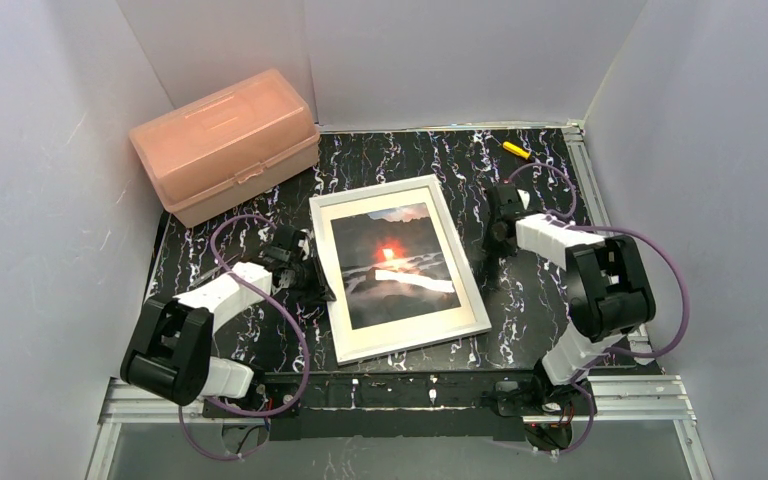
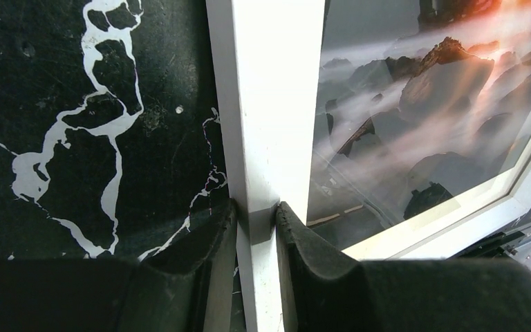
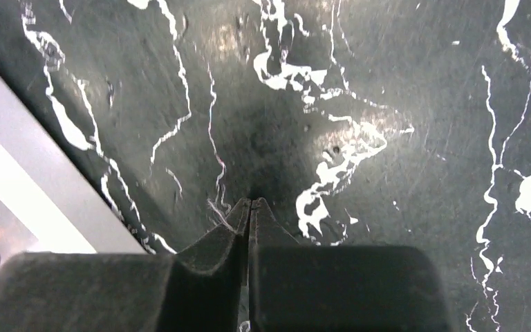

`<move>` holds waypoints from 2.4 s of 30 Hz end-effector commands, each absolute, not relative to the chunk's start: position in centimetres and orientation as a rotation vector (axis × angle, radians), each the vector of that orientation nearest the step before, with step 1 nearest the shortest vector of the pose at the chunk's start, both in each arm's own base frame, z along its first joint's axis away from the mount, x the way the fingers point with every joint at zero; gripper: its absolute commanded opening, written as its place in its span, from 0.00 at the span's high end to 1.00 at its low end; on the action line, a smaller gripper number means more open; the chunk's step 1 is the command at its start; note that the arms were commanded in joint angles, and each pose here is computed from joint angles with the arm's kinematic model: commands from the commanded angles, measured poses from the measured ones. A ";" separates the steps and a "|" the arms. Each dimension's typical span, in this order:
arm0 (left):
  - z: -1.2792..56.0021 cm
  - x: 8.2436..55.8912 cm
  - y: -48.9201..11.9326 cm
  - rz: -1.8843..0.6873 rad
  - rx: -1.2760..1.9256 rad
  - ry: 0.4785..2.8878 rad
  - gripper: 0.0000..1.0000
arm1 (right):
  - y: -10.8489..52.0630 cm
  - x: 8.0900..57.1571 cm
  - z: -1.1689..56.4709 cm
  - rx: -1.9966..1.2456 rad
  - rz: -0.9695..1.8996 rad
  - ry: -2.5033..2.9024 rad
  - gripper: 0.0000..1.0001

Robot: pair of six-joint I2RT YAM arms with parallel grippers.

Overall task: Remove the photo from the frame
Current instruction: Turn over the photo frame at the center of the board, then adjust the photo frame at the center of the board.

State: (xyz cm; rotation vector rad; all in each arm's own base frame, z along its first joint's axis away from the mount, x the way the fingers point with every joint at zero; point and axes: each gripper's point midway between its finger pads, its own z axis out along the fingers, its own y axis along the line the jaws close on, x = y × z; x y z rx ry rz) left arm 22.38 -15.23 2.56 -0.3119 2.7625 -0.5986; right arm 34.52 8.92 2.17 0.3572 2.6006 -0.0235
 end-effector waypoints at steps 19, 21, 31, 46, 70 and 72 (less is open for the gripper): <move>2.1 26.7 -16.2 -0.351 -0.059 2.848 1.00 | 14.0 32.7 5.1 0.071 0.453 2.497 0.38; 2.3 27.6 -16.6 -0.349 -0.017 2.852 1.00 | 13.7 32.6 4.5 0.084 0.433 2.513 0.38; 2.7 31.6 -18.9 -0.408 0.149 2.823 1.00 | 13.3 30.9 3.0 0.151 0.422 2.566 0.44; 5.3 31.7 -21.7 -0.403 0.186 2.781 1.00 | 11.8 26.1 3.2 0.209 0.418 2.588 0.58; 9.9 28.7 -18.4 -0.416 -0.016 2.582 0.40 | 11.3 32.6 10.8 0.031 0.264 2.422 0.22; 9.6 29.3 -18.1 -0.397 -0.055 2.544 0.33 | 11.5 33.5 10.5 0.017 0.256 2.429 0.25</move>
